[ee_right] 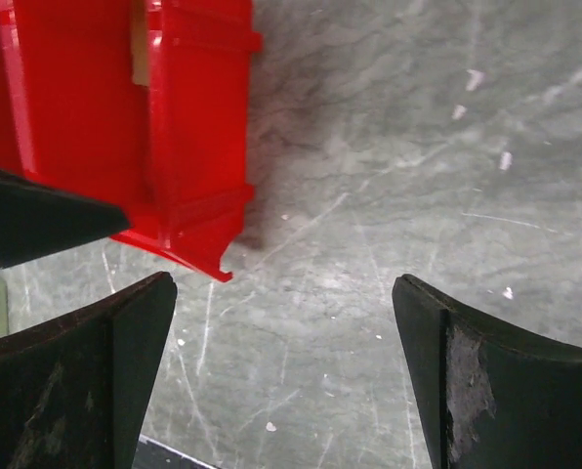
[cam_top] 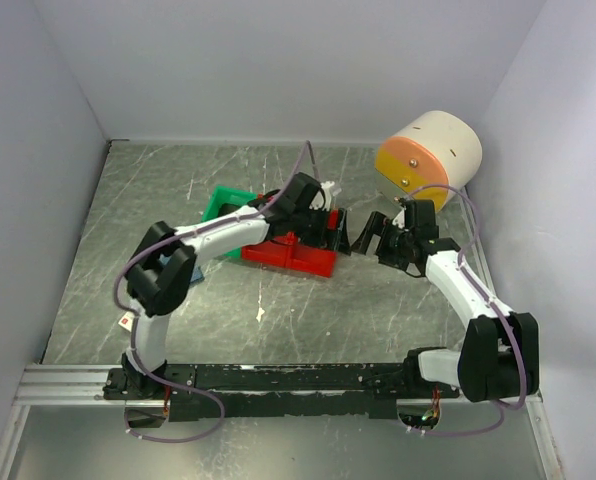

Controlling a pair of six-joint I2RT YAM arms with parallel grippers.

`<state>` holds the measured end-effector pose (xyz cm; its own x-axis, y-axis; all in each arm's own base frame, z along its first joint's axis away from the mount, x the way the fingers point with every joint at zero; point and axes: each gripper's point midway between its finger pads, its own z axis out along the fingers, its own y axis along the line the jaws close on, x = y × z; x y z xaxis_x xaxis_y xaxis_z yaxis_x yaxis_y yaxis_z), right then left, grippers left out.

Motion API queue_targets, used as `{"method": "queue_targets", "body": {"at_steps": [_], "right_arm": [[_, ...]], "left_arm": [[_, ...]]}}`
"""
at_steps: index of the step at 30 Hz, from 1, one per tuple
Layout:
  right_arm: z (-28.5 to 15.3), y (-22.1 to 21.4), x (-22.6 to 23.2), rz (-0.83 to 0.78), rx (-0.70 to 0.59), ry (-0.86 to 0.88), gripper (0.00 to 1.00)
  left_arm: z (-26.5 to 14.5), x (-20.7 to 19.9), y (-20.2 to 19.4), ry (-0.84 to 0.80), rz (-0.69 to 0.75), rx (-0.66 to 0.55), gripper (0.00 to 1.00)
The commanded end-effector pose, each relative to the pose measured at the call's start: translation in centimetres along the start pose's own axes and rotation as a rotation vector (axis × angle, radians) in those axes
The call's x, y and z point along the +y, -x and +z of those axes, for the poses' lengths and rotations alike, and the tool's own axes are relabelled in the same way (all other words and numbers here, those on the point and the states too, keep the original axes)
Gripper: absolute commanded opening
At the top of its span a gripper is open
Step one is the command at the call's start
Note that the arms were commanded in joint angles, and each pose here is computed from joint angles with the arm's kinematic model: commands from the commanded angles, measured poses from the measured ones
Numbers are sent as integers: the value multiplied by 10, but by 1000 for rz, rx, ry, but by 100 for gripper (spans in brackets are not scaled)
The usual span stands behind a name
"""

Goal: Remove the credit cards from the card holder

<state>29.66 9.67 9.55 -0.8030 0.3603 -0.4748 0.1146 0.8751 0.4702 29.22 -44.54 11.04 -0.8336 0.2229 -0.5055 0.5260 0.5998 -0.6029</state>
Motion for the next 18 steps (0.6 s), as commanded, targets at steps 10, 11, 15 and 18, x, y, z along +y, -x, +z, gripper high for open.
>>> {"method": "queue_targets", "body": {"at_steps": [10, 11, 15, 18], "right_arm": [[37, -5, 57, -198, 41, -65, 94], [39, -5, 55, -204, 41, -90, 95], [48, -7, 44, -237, 49, -194, 95], [54, -3, 39, -260, 52, -240, 96]], "left_arm": [[-206, 101, 21, 461, -95, -342, 95], [-226, 119, 20, 502, -130, -372, 95], [-284, 189, 4, 628, -284, -408, 95], [-303, 229, -4, 656, -378, -403, 95]]}}
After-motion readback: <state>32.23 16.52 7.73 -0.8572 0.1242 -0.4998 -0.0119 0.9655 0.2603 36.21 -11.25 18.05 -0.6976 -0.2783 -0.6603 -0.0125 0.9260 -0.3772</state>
